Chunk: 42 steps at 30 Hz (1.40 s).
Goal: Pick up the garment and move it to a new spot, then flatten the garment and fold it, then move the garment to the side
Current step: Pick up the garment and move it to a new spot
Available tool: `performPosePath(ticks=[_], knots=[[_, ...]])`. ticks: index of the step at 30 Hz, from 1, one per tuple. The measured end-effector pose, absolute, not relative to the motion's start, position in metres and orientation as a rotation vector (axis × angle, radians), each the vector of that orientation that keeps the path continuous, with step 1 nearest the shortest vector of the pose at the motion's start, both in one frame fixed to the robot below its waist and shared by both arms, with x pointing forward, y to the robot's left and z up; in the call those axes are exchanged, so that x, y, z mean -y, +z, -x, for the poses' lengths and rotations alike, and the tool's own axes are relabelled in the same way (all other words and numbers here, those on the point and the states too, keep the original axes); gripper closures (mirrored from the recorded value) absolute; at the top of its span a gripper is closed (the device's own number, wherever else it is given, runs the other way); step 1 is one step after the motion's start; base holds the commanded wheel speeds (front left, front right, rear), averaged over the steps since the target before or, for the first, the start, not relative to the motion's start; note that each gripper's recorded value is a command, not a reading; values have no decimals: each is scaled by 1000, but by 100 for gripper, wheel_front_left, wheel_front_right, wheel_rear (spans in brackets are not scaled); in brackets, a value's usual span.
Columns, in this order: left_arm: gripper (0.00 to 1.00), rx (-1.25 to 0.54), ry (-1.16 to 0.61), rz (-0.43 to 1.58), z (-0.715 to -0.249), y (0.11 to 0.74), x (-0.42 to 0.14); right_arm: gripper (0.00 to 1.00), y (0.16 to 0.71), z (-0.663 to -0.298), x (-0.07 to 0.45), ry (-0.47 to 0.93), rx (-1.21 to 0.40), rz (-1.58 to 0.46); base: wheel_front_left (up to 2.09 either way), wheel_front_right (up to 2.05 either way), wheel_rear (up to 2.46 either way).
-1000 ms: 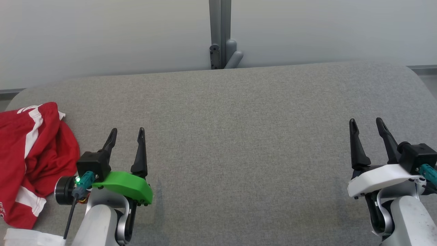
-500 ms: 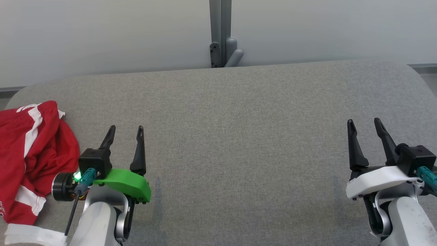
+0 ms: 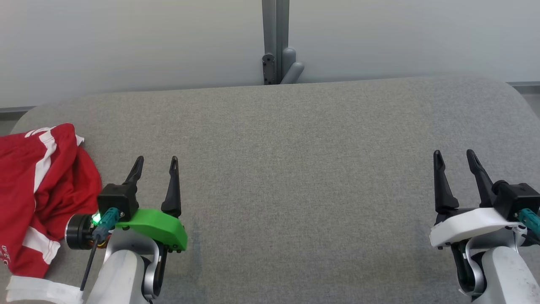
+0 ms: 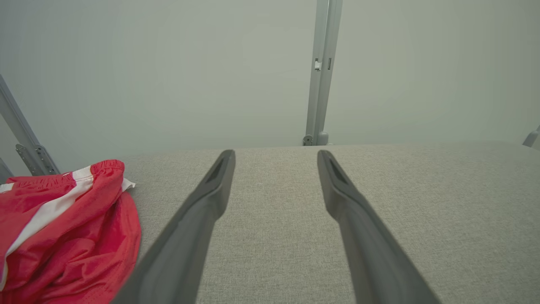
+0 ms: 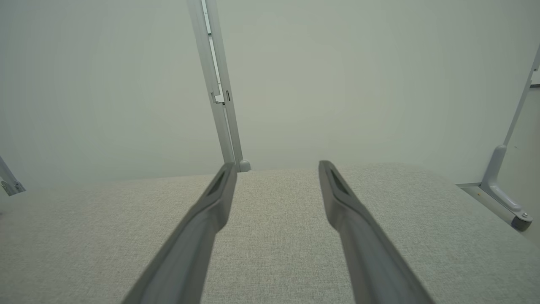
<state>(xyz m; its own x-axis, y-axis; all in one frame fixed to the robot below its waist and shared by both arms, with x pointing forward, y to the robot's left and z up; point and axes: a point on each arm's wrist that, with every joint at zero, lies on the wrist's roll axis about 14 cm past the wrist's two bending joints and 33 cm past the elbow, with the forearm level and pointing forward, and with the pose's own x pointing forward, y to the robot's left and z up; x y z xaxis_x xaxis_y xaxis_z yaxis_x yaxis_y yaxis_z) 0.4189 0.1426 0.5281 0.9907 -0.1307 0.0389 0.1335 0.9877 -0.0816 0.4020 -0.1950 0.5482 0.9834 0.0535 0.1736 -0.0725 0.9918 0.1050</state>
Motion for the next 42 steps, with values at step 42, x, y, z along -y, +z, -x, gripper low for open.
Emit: performPosePath(ticks=[42], knots=[[0, 101, 561, 91, -265, 534, -359, 0, 561, -434, -32, 639, 166, -183, 0, 0, 0]])
